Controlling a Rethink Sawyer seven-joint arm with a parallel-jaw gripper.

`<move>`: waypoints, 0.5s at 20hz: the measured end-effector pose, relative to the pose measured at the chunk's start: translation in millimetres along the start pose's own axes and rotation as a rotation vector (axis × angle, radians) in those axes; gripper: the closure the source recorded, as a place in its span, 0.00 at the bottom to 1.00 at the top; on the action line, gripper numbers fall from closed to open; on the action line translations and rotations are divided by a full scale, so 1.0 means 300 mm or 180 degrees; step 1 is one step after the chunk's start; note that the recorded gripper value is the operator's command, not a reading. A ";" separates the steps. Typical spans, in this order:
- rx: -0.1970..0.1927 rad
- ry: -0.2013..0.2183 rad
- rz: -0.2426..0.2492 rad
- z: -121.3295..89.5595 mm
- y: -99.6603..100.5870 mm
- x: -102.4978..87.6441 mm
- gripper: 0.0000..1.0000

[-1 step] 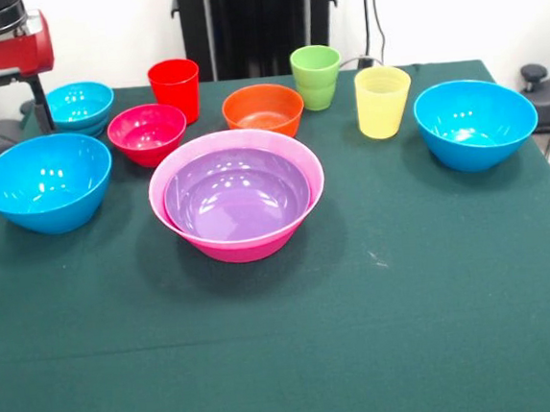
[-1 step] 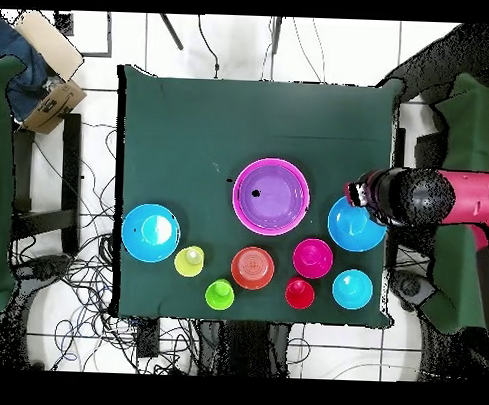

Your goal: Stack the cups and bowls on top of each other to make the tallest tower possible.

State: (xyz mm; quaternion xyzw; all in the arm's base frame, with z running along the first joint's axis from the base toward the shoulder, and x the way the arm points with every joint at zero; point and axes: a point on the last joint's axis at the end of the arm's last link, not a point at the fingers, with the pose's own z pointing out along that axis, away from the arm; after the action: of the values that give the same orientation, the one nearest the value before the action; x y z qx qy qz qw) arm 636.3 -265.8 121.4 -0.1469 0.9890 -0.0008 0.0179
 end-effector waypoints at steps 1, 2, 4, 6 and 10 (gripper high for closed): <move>0.0001 0.0000 0.0002 0.000 -0.001 0.001 0.00; 0.0002 0.0001 0.0000 0.001 -0.001 0.002 0.00; 0.0004 0.0003 -0.0003 0.002 -0.001 0.002 0.00; 0.0003 0.0005 -0.0005 0.003 0.000 0.003 0.00; 0.0003 0.0005 -0.0006 0.004 0.000 0.003 0.00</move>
State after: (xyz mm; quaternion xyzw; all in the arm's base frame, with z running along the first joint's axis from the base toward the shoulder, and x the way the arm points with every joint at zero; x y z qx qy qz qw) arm 635.5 -265.9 120.2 -0.1478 0.9889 -0.0014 0.0172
